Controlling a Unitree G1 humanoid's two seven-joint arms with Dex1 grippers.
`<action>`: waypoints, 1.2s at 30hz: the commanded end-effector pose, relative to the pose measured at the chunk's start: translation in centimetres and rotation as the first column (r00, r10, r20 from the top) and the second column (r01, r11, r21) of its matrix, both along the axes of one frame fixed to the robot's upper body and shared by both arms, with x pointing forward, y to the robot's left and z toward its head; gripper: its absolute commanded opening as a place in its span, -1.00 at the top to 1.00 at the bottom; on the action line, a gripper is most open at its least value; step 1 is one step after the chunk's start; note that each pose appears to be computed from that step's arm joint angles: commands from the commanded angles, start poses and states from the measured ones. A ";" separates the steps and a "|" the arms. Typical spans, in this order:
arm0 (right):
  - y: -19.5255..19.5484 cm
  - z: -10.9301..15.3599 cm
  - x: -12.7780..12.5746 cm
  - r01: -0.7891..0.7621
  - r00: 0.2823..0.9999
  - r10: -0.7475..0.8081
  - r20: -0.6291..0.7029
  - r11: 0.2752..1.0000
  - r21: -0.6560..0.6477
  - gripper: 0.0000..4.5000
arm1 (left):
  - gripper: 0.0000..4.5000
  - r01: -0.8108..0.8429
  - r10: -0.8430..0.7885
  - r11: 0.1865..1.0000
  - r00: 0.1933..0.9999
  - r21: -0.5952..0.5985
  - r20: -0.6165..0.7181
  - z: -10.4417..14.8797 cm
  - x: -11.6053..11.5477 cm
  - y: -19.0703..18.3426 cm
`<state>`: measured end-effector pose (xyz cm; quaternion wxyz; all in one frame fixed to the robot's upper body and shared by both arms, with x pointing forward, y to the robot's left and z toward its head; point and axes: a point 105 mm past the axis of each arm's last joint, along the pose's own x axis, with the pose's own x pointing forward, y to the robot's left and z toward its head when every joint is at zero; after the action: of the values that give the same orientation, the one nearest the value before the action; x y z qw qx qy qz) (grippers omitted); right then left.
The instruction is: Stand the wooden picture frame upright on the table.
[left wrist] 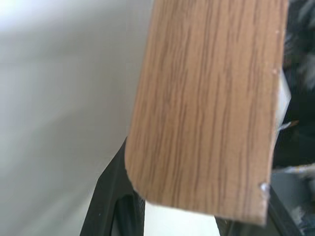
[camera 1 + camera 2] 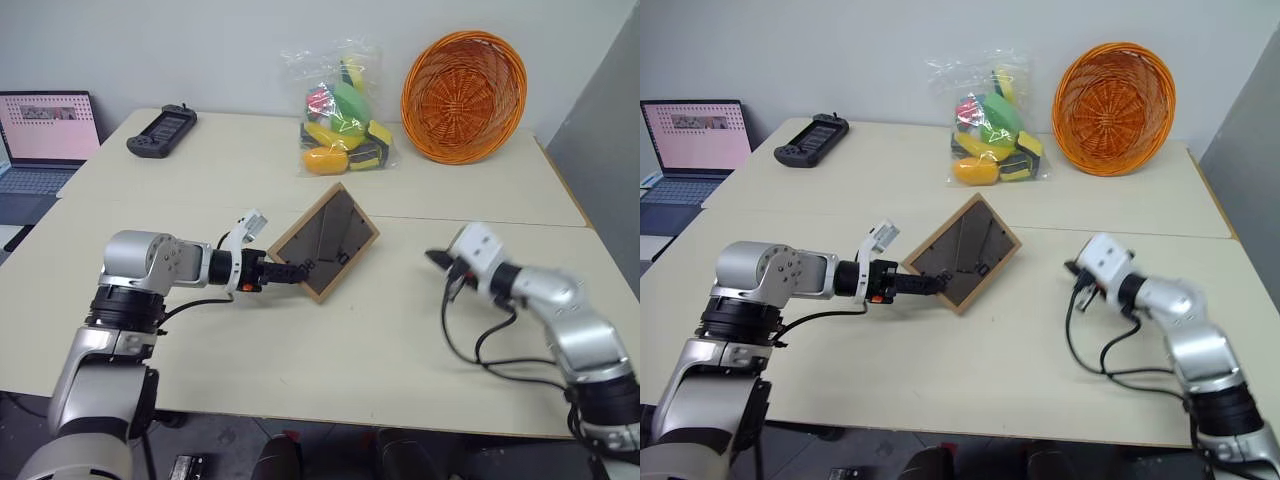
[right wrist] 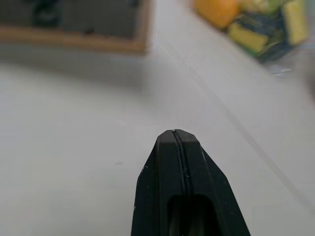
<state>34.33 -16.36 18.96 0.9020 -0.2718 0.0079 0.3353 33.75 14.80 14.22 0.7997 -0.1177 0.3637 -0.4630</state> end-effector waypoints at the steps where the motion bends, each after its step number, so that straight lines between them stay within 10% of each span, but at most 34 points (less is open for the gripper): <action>1: 1.6 3.0 -0.6 -0.096 0.995 0.098 -0.010 0.985 0.146 0.85 | 0.41 0.100 -0.100 0.995 0.980 0.006 0.171 2.6 0.3 -1.0; 9: 5.6 5.1 -1.5 -0.223 0.962 0.263 -0.077 0.915 0.336 0.09 | 0.41 0.142 -0.138 0.990 0.964 0.000 0.226 3.8 0.5 -1.6; 36: 9.1 6.9 -0.4 -0.293 0.918 0.384 -0.102 0.827 0.479 0.09 | 0.41 0.216 -0.204 0.976 0.927 -0.003 0.315 6.0 0.1 -2.9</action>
<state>34.53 -7.95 24.40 0.8668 -0.0166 -0.0081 0.4983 33.94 12.67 18.45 0.7934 -0.0271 0.2736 -0.5431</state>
